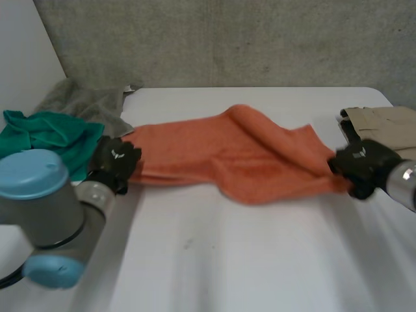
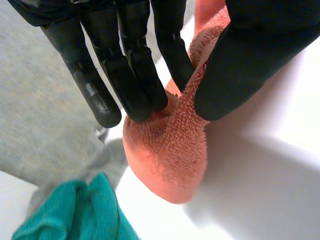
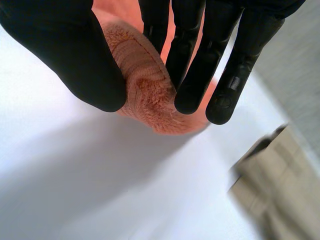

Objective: Fold the laundry.

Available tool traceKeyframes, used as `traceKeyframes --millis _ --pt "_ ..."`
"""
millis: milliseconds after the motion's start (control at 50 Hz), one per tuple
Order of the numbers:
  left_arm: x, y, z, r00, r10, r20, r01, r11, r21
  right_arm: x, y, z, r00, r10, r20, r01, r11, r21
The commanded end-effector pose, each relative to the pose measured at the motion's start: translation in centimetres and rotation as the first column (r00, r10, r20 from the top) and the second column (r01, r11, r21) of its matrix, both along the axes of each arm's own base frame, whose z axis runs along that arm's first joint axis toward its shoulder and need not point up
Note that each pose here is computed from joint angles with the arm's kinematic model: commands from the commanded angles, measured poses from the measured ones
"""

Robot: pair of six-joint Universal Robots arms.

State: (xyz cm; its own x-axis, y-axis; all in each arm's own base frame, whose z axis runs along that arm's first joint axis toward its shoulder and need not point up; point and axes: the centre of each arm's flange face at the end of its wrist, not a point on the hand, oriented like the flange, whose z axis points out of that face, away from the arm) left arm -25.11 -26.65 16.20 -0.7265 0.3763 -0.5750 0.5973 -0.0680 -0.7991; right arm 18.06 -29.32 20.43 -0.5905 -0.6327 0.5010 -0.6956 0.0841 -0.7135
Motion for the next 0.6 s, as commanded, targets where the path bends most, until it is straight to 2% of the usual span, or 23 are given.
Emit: traceKeyframes --millis 20,80,180,240,320,380,420,460,480,540,560,580,600 --pt "3.8 5.9 0.9 0.977 -0.019 0.211 -0.038 0.964 0.263 -3.9 5.3 0.8 0.966 0.077 -0.245 -0.016 0.971 0.24" --pt "4.1 6.7 0.6 0.972 -0.038 0.232 -0.041 0.944 0.327 -4.8 4.7 0.3 0.964 0.049 -0.26 0.01 0.975 0.221" --pt "3.8 5.2 0.2 0.977 -0.017 0.214 -0.043 0.962 0.271 -4.5 3.3 -0.8 0.974 -0.006 -0.224 0.04 0.988 0.15" --pt "2.9 2.7 -0.8 0.981 -0.001 0.195 -0.035 0.983 0.181 -3.6 2.1 -1.7 0.98 -0.014 -0.197 0.034 0.994 0.101" --pt "1.6 -1.1 -0.6 0.989 0.026 0.146 -0.031 0.999 0.035 -1.3 -1.2 -1.9 0.982 -0.041 -0.182 0.03 0.997 -0.066" --pt "0.4 -4.1 0.5 0.992 0.038 0.118 -0.026 0.994 -0.103 0.4 -3.9 -0.1 0.984 -0.076 -0.158 0.036 0.97 -0.24" --pt "-0.6 -6.6 2.4 0.994 0.046 0.098 -0.022 0.971 -0.237 1.2 -5.4 1.2 0.987 -0.093 -0.135 0.043 0.941 -0.336" --pt "-1.3 -8.3 4.0 0.995 0.054 0.081 -0.024 0.943 -0.332 2.3 -7.7 4.0 0.99 -0.118 -0.077 0.065 0.868 -0.492" --pt "-1.9 -10.1 6.3 0.996 0.065 0.053 -0.035 0.897 -0.44 2.7 -8.5 5.1 0.991 -0.12 -0.056 0.071 0.836 -0.544" --pt "-2.7 -11.9 9.9 0.998 0.066 -0.006 -0.057 0.815 -0.577 3.6 -11.0 10.0 0.993 -0.108 0.051 0.11 0.667 -0.737" --pt "-2.9 -12.9 13.0 0.996 0.064 -0.057 -0.086 0.74 -0.668 3.8 -11.5 11.2 0.992 -0.1 0.078 0.123 0.617 -0.777" --pt "-3.0 -13.2 14.6 0.995 0.06 -0.085 -0.103 0.698 -0.709 3.9 -11.9 12.5 0.99 -0.087 0.109 0.139 0.565 -0.813" --pt "-3.0 -13.4 16.2 0.992 0.054 -0.113 -0.121 0.655 -0.746 4.1 -12.3 15.0 0.983 -0.05 0.174 0.178 0.449 -0.876"
